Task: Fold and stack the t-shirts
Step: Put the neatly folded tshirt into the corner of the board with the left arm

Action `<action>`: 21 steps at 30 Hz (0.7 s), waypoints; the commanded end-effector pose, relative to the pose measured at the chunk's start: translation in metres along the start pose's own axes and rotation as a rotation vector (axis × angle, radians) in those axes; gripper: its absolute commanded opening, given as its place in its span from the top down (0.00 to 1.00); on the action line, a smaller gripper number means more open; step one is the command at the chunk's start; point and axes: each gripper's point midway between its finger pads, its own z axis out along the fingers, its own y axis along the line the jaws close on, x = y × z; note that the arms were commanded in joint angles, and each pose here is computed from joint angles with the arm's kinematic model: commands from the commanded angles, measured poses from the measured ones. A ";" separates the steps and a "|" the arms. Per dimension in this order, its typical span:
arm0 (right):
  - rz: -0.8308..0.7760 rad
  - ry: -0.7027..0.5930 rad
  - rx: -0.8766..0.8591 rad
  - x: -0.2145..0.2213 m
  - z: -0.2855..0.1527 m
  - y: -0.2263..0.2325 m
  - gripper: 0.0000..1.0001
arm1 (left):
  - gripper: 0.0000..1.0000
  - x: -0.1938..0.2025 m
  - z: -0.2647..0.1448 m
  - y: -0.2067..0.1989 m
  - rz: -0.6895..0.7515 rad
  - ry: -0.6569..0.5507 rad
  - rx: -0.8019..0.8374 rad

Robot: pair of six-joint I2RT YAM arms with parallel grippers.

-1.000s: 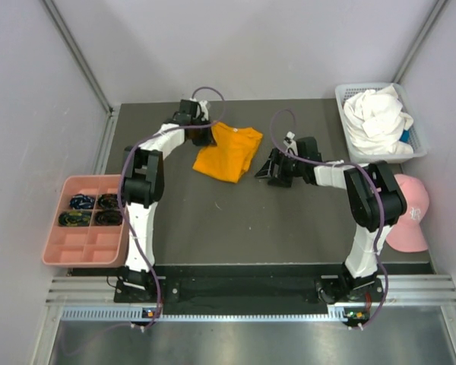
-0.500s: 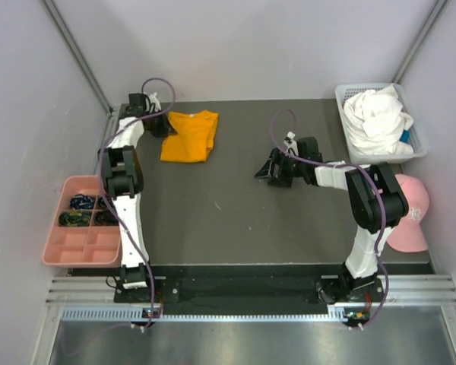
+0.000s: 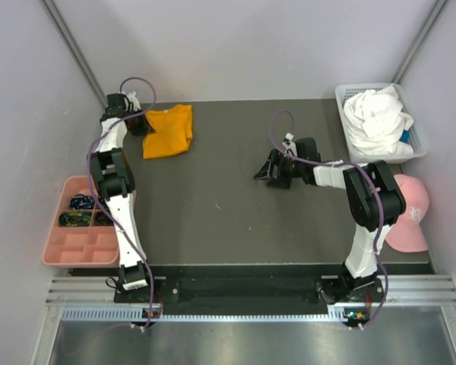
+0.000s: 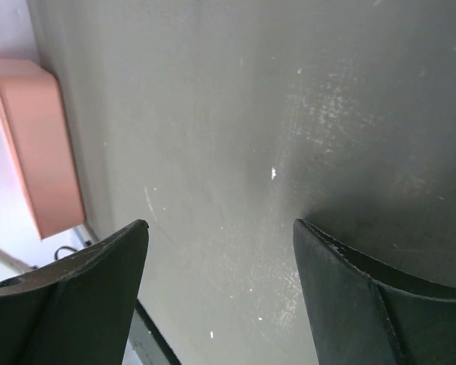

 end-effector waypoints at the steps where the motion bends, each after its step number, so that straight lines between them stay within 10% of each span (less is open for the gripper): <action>1: -0.031 0.006 -0.035 -0.007 0.006 0.011 0.23 | 1.00 -0.025 -0.015 0.045 0.089 -0.084 -0.170; 21: 0.005 0.076 -0.039 0.001 0.030 0.001 0.23 | 1.00 -0.094 -0.038 0.099 0.391 -0.295 -0.477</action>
